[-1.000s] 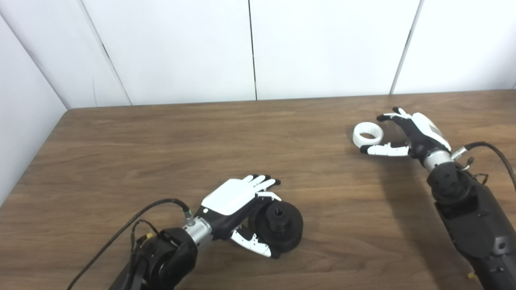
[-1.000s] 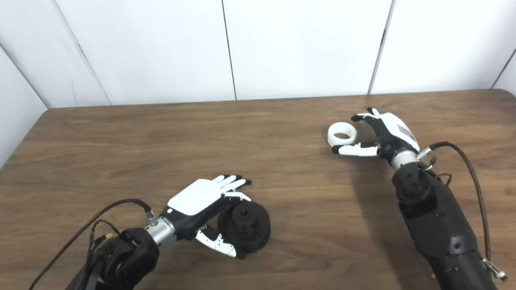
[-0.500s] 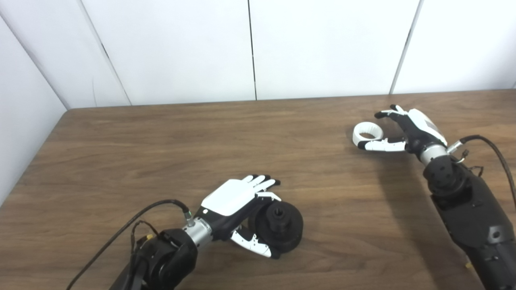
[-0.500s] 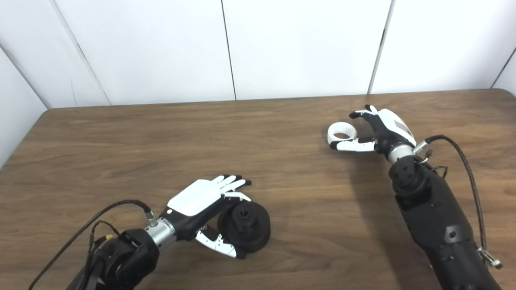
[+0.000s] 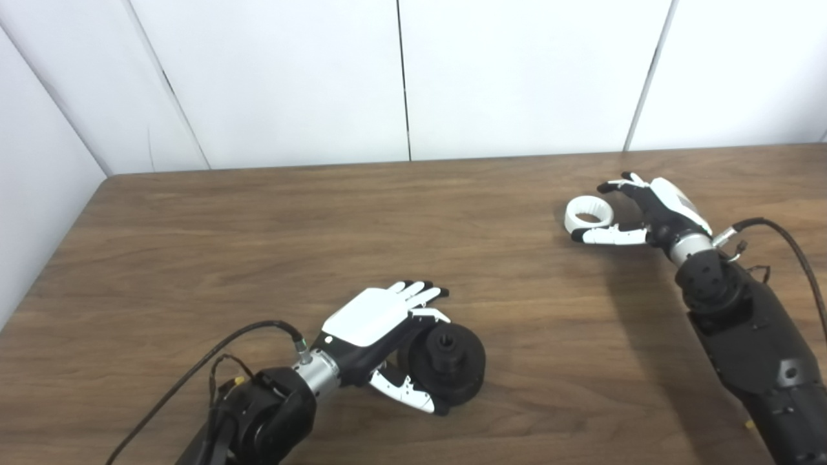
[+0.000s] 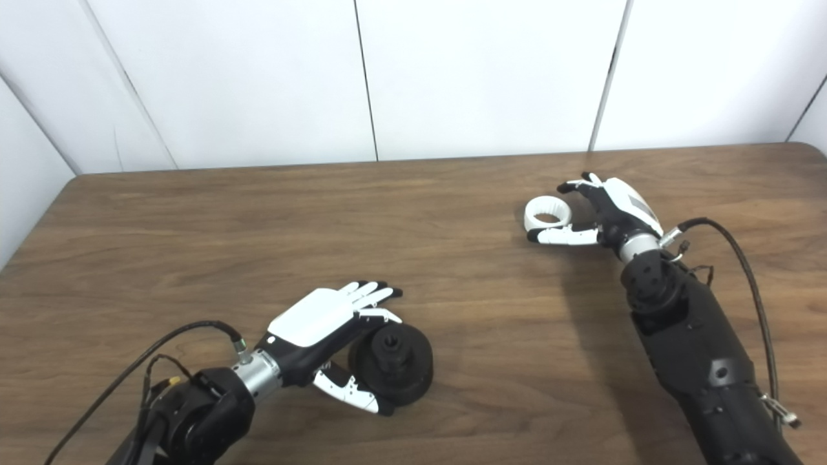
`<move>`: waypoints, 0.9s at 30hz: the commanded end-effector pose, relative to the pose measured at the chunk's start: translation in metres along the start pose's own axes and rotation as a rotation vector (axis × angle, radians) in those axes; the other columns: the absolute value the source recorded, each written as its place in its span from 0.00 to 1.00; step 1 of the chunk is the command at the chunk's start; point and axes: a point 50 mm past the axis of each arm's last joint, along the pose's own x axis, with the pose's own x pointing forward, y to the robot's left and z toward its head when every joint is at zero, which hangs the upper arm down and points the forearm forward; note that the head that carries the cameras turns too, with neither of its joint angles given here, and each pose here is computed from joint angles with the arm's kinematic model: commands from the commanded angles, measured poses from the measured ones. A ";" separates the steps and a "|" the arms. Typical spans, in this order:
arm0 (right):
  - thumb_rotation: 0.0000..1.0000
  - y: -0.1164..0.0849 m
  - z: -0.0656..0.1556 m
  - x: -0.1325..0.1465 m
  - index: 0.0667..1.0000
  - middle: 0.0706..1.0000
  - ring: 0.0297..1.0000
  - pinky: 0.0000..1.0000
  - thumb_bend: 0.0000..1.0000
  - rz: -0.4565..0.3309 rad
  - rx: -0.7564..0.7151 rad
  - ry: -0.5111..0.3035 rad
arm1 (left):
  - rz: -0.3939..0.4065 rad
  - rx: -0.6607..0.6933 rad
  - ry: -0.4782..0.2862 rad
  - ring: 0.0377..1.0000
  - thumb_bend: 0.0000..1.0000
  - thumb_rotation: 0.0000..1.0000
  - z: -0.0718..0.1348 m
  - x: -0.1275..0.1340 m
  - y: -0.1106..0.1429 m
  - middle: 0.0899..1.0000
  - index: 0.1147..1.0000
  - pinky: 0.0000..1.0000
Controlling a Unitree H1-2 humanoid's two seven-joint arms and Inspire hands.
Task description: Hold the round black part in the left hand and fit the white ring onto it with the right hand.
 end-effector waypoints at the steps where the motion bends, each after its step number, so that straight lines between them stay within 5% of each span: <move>1: 0.46 -0.026 0.026 0.009 0.82 0.99 1.00 1.00 0.88 -0.085 -0.020 -0.098 | -0.008 0.021 -0.015 1.00 0.88 0.54 0.003 0.001 0.002 0.98 0.69 0.98; 27: 0.40 -0.017 0.035 0.011 0.82 0.99 1.00 0.99 0.85 -0.059 -0.032 -0.110 | 0.005 0.023 -0.017 1.00 0.88 0.55 0.003 -0.001 0.002 0.96 0.68 0.98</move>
